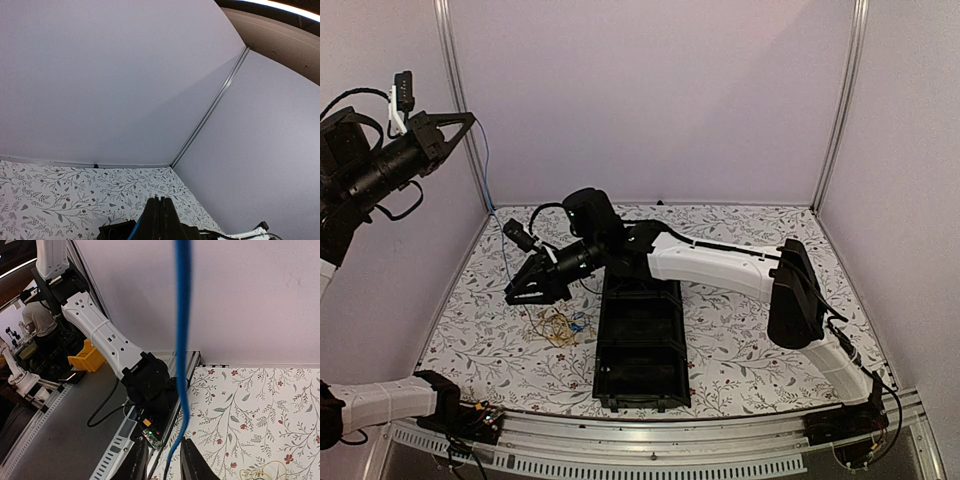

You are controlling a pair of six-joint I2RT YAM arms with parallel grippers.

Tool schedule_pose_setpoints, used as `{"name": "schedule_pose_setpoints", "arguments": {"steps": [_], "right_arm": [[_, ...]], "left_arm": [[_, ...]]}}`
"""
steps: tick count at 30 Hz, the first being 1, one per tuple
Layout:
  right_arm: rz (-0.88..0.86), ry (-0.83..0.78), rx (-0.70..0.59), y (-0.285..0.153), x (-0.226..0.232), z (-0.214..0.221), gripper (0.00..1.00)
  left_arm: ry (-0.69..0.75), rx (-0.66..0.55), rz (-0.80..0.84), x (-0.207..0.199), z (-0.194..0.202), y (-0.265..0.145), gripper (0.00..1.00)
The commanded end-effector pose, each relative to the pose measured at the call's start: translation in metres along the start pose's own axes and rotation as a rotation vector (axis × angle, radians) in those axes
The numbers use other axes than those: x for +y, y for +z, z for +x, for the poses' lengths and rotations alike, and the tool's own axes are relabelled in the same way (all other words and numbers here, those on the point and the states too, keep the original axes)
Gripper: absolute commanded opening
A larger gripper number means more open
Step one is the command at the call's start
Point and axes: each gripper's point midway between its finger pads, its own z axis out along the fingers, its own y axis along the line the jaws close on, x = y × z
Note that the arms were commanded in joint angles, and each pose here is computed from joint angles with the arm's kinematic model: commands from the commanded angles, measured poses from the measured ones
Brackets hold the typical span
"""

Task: Untangle the cables

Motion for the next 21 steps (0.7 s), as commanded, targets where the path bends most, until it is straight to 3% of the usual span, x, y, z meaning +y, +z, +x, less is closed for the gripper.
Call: {"name": "schedule_pose_setpoints", "arguments": {"steps": [1, 4, 8, 10, 13, 18, 21], "right_arm": [[-0.019, -0.005, -0.015, 0.0, 0.01, -0.012, 0.21], [0.006, -0.013, -0.015, -0.004, 0.009, -0.017, 0.0], [0.059, -0.079, -0.039, -0.019, 0.005, -0.038, 0.0], [0.102, -0.095, -0.057, -0.031, -0.001, -0.051, 0.0], [0.157, -0.101, -0.077, -0.049, -0.012, -0.066, 0.0], [0.26, -0.162, -0.112, -0.069, -0.029, -0.088, 0.0], [0.334, -0.2, -0.156, -0.081, -0.041, -0.106, 0.0]], "left_arm": [[0.006, -0.026, 0.005, -0.003, -0.004, -0.005, 0.0], [0.029, -0.026, -0.027, 0.005, 0.001, -0.005, 0.03], [0.064, 0.041, -0.257, 0.061, 0.036, -0.007, 0.83], [0.034, 0.112, -0.321, 0.087, 0.076, -0.017, 0.99], [-0.049, 0.112, -0.332, 0.103, 0.115, -0.043, 1.0], [-0.116, 0.022, -0.289, 0.108, 0.143, -0.092, 1.0], [-0.144, 0.061, -0.276, 0.113, 0.166, -0.098, 1.0]]}}
